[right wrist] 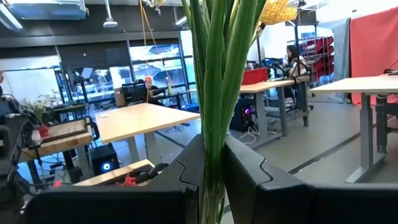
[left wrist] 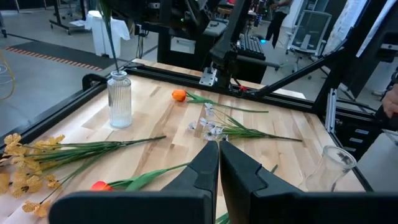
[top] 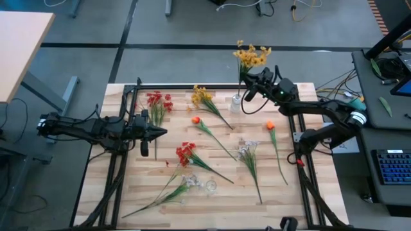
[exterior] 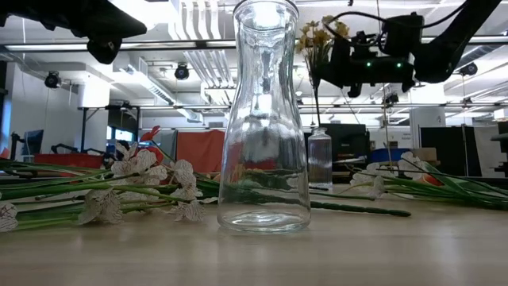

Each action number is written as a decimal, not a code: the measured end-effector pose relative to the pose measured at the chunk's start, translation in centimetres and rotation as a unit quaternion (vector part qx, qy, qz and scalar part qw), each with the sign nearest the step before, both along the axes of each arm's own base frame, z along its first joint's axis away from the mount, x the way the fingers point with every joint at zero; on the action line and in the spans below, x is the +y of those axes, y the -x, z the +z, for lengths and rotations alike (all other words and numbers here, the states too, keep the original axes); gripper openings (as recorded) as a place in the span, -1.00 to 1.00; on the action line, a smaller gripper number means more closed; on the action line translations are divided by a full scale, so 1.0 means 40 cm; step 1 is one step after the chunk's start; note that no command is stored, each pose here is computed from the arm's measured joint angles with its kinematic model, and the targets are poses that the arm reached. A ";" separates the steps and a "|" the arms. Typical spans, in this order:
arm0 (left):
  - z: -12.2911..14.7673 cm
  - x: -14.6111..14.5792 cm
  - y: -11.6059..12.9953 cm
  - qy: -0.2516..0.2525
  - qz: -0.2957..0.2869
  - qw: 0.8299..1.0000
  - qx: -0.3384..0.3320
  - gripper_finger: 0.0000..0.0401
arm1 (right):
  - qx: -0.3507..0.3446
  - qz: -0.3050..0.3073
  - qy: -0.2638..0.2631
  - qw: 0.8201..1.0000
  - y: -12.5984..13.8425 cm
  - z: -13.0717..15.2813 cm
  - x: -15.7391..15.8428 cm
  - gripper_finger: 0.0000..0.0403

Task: Sort flowers into vase by color
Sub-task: Put the right yellow flowers into the top transparent vase, then put the top red flowers into the bottom transparent vase

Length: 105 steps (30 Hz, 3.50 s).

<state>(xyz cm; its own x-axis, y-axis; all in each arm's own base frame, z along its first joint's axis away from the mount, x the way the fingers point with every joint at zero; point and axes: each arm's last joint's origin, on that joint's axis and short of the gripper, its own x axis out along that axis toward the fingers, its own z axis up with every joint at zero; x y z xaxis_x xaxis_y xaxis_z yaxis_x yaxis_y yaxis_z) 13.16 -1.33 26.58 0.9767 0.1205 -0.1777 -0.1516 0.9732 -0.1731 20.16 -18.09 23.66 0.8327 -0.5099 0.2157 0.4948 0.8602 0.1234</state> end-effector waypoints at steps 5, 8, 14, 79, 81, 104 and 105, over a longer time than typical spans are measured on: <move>0.000 0.000 0.000 0.000 0.000 1.000 0.000 -1.00 | 0.003 0.000 -0.004 1.000 -0.010 -0.019 -0.010 -0.81; 0.000 0.000 0.000 -0.001 0.000 1.000 0.000 -1.00 | 0.007 0.001 -0.013 1.000 -0.014 -0.030 -0.013 -0.81; 0.000 0.000 0.000 -0.001 0.000 1.000 0.000 -1.00 | 0.012 0.007 -0.013 1.000 -0.016 -0.034 -0.012 -0.81; -0.221 0.097 -0.056 0.225 0.445 0.793 0.350 0.26 | 0.338 0.027 -0.436 0.834 0.079 -0.058 0.182 0.40; -0.232 0.099 -0.064 0.223 0.450 0.787 0.358 0.28 | 0.340 0.032 -0.435 0.833 0.076 -0.058 0.187 0.40; -0.351 0.103 -0.132 0.226 0.490 0.727 0.425 -0.03 | 0.348 0.061 -0.419 0.836 0.065 -0.050 0.217 0.37; -0.352 0.103 -0.133 0.226 0.490 0.726 0.426 -0.08 | 0.349 0.062 -0.419 0.836 0.064 -0.050 0.217 0.37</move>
<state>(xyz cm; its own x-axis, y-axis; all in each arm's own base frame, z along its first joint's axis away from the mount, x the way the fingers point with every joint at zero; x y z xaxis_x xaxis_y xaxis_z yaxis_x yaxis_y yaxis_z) 18.48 2.79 12.51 -0.0260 0.4246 -0.9050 -0.9724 0.1991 0.1213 17.59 -9.39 21.65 0.6648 -0.1398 -0.7339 0.6112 0.6667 0.4266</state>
